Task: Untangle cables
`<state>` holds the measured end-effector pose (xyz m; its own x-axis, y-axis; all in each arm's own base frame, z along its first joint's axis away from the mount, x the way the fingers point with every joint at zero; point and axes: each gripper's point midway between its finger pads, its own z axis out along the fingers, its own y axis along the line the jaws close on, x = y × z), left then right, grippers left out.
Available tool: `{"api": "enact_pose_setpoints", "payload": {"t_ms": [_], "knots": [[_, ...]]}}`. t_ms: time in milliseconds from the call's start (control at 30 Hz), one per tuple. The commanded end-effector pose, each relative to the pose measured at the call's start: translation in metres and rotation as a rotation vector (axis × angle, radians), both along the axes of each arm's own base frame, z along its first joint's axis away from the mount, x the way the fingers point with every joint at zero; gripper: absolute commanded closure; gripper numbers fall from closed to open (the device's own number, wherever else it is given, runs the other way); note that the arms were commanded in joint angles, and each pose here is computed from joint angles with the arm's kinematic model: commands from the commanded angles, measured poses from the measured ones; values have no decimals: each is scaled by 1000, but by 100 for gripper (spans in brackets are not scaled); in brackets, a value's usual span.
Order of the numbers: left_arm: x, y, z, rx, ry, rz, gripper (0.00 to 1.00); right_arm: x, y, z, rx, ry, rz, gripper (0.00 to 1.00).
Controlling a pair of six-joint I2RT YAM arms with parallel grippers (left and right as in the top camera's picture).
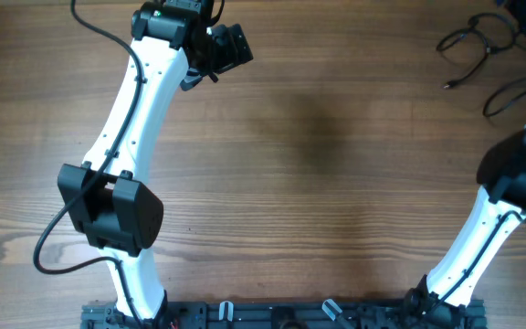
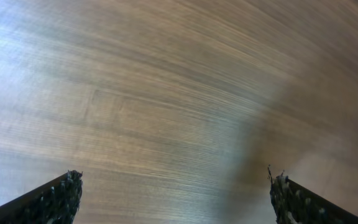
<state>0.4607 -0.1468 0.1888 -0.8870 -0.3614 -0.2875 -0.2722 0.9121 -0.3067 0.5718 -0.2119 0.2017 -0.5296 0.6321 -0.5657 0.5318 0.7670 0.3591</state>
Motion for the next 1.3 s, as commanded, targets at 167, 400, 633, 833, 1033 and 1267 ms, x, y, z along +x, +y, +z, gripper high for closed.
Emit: {"api": "enact_pose_setpoints", "payload": {"t_ms": [167, 400, 633, 833, 1033, 1267], "knots": [[-9, 24, 73, -37, -176, -53, 0, -91, 106, 189, -35, -211, 233, 0], [-40, 41, 134, -76, -281, 5, 0, -147, 239, 206, -124, -149, 620, 1], [-54, 42, 119, -70, -199, 0, 0, -172, 286, 181, -295, 16, 672, 1], [-54, 42, 120, -70, -199, 0, 0, -183, 294, 179, -269, 41, 679, 0], [-54, 42, 120, -70, -199, 0, 0, -186, 293, 175, -267, 62, 682, 0], [-54, 42, 119, -70, -199, 0, 0, -189, 293, 173, -265, 76, 685, 0]]}}
